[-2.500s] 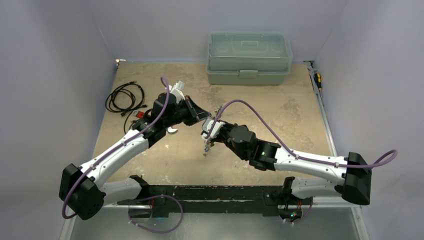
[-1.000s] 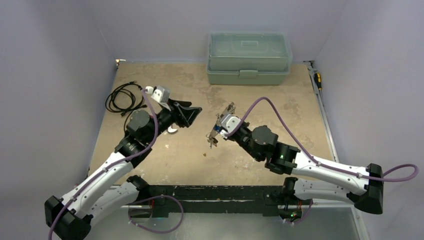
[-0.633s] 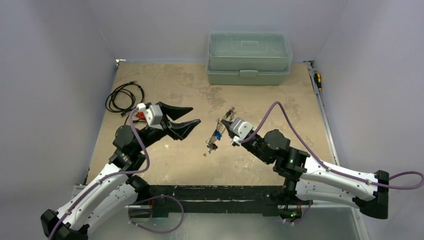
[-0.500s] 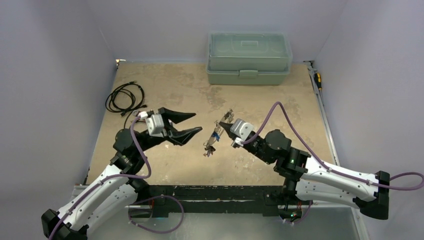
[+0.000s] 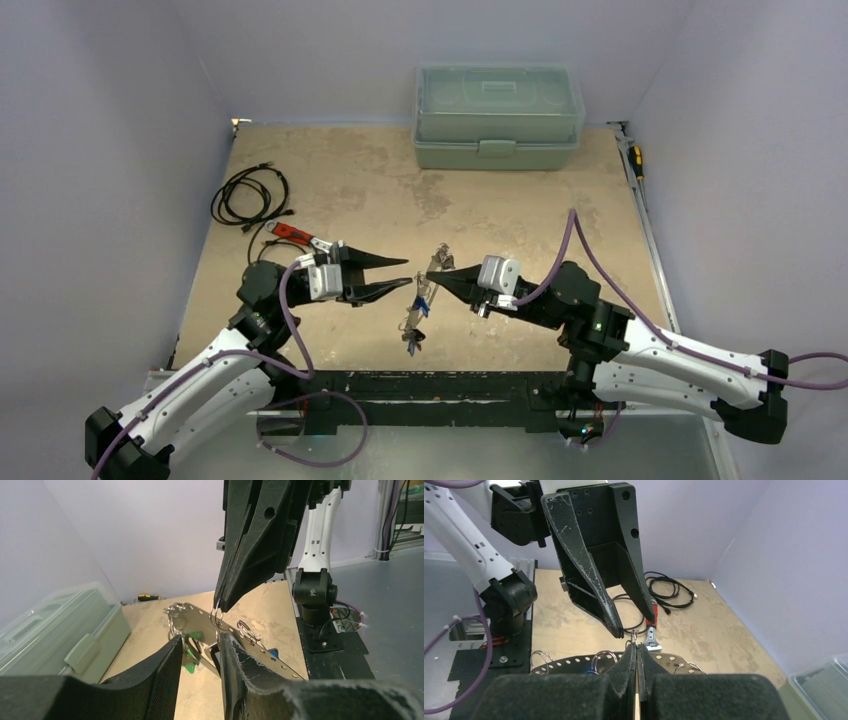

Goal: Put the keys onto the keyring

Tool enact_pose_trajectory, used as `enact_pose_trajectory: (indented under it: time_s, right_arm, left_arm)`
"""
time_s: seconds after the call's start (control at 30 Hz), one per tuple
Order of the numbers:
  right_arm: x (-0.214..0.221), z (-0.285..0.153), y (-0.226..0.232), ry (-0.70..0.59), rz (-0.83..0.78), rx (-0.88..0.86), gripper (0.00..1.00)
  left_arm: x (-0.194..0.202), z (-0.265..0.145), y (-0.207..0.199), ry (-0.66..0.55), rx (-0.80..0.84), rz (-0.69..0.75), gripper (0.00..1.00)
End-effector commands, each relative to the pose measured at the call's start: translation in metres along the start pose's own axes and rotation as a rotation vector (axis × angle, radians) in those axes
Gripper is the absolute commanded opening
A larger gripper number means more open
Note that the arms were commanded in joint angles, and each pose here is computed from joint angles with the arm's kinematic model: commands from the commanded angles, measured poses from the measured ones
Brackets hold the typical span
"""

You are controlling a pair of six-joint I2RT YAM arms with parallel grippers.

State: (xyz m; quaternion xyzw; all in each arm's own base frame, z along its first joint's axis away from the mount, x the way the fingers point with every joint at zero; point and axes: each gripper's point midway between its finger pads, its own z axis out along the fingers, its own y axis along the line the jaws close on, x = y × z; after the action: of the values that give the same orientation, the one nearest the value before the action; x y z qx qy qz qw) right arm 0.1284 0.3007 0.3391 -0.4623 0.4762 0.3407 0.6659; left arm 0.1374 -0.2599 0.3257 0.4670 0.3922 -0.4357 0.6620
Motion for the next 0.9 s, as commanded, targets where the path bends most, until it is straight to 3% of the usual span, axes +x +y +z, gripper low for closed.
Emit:
enact_pose_trajectory:
  time_s: [0.0, 0.87]
  right_arm:
    - [-0.04, 0.001, -0.001, -0.114, 0.009, -0.027, 0.0]
    - [-0.051, 0.003, 0.002, -0.147, 0.007, -0.057, 0.0]
  left_arm:
    - [-0.009, 0.003, -0.01, -0.044, 0.064, 0.069, 0.32]
    - [0.002, 0.008, -0.023, -0.018, 0.129, 0.03, 0.27]
